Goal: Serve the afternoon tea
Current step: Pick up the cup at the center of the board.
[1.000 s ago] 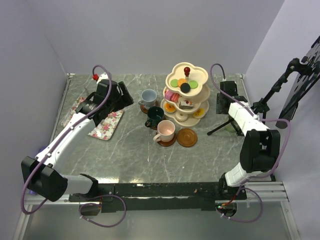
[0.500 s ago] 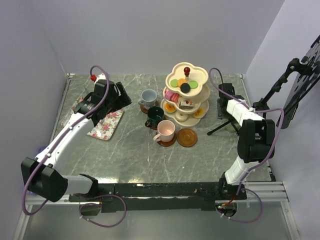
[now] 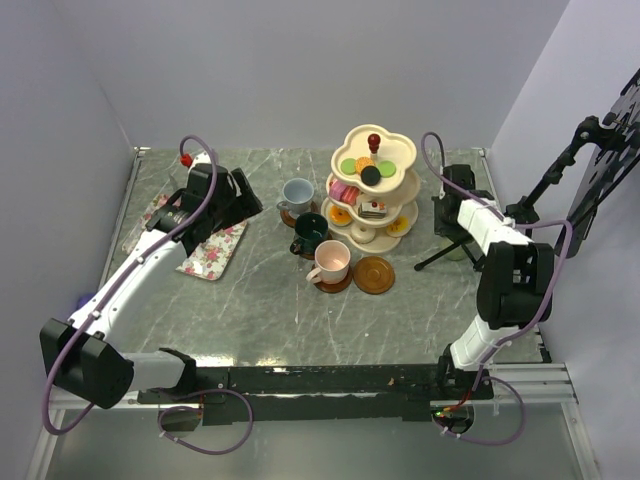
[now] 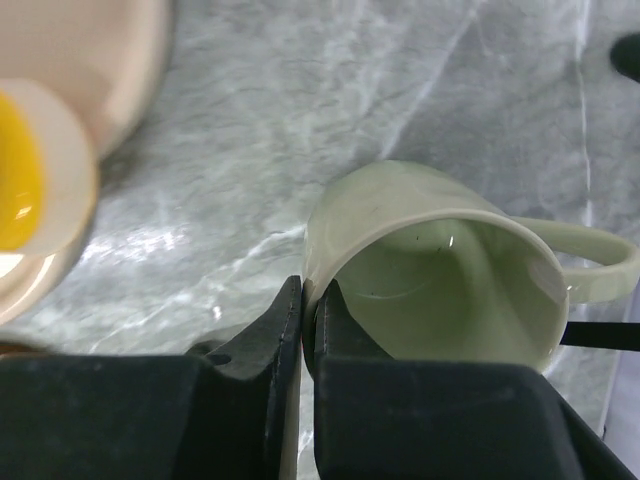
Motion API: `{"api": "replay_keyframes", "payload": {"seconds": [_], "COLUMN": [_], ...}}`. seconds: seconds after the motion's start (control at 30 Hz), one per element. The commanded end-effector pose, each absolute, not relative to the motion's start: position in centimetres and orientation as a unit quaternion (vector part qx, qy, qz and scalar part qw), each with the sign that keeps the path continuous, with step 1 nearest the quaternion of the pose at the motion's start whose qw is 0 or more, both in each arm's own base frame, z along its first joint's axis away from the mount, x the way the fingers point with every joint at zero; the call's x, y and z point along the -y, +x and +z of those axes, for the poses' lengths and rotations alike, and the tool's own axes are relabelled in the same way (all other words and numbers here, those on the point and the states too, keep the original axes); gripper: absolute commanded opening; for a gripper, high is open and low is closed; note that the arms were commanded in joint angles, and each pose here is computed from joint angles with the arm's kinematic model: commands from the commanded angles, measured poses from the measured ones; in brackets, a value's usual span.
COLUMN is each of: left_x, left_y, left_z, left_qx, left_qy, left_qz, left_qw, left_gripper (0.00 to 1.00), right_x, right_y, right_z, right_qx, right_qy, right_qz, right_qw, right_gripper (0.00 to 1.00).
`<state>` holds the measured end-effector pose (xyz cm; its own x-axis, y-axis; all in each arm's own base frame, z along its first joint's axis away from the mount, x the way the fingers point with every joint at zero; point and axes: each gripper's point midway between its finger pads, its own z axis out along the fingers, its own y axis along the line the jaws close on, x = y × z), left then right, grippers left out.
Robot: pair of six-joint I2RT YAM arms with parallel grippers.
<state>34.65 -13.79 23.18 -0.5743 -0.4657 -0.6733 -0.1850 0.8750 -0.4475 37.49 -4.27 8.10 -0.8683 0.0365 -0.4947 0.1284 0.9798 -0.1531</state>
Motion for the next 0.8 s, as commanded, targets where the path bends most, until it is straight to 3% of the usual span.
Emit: {"api": "replay_keyframes", "payload": {"seconds": [0.0, 0.33, 0.77], "left_x": [13.9, 14.1, 14.2], "left_y": [34.3, 34.0, 33.5], "left_z": [24.3, 24.1, 24.2], "left_qx": [-0.862, -0.865, -0.862], "left_qy": [-0.187, -0.177, -0.180], "left_qz": [-0.186, -0.190, -0.199], "left_qw": [0.433, 0.429, 0.430], "left_gripper": [0.89, 0.88, 0.88], "right_x": [3.7, 1.4, -5.5], "right_y": [40.2, 40.0, 36.3], "right_z": [15.0, 20.2, 20.5], "right_qx": [-0.927, -0.892, -0.889], "right_qy": [0.016, -0.030, -0.120], "right_qz": [-0.079, -0.043, 0.008], "right_qw": [0.365, 0.448, 0.443], "right_gripper": [0.00, 0.00, 0.00]}}
